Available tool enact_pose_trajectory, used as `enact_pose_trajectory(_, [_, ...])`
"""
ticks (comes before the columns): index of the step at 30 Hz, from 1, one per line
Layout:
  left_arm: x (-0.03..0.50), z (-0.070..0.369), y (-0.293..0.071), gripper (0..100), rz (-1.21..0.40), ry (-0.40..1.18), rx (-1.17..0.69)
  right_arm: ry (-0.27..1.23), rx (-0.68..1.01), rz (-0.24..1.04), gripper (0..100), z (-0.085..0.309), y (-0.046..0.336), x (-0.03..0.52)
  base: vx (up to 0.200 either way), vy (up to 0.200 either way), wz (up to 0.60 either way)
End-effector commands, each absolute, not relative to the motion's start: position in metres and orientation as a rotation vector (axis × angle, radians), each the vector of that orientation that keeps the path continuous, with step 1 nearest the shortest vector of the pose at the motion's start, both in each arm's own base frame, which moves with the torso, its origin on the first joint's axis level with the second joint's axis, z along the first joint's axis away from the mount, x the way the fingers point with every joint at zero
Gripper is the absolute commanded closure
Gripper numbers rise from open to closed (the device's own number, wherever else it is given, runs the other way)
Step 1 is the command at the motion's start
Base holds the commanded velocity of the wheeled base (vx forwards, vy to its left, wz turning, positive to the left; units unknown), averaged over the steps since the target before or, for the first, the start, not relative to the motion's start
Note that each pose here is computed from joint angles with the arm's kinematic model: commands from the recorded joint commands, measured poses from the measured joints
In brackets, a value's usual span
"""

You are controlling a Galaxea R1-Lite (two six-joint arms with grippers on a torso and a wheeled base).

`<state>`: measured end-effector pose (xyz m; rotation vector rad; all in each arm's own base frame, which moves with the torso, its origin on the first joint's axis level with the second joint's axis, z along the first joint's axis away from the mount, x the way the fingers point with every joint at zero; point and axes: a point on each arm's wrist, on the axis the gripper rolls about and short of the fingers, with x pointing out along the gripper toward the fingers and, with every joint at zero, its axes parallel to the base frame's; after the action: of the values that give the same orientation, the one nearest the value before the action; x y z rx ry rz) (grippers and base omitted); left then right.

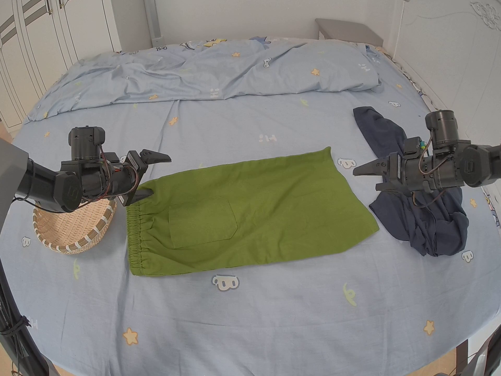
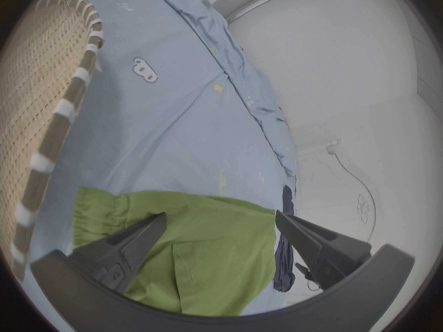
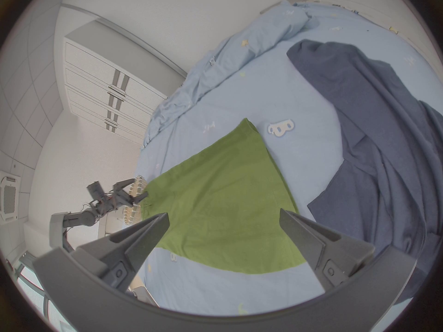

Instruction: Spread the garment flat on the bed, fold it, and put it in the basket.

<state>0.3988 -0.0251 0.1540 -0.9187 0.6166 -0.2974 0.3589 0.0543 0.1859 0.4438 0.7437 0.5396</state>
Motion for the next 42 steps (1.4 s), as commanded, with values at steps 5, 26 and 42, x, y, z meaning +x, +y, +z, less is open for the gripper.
enact_pose_trajectory(5, [0.429,0.142,-0.018,0,-0.232,0.57,-0.952,0.614,0.448,0.568,0,0.231,0.049,0.309,0.0,0.0,0.0])
enact_pose_trajectory(26, [0.249,0.115,-0.001,0,-0.433,0.755,-0.71,0.622,0.447,0.568,0,0.228,0.049,0.308,0.0,0.0,0.0])
enact_pose_trajectory(42, [0.279,0.083,0.029,0,-0.396,0.778,-0.701,0.648,0.439,0.586,0,0.221,0.056,0.307,0.0,0.0,0.0])
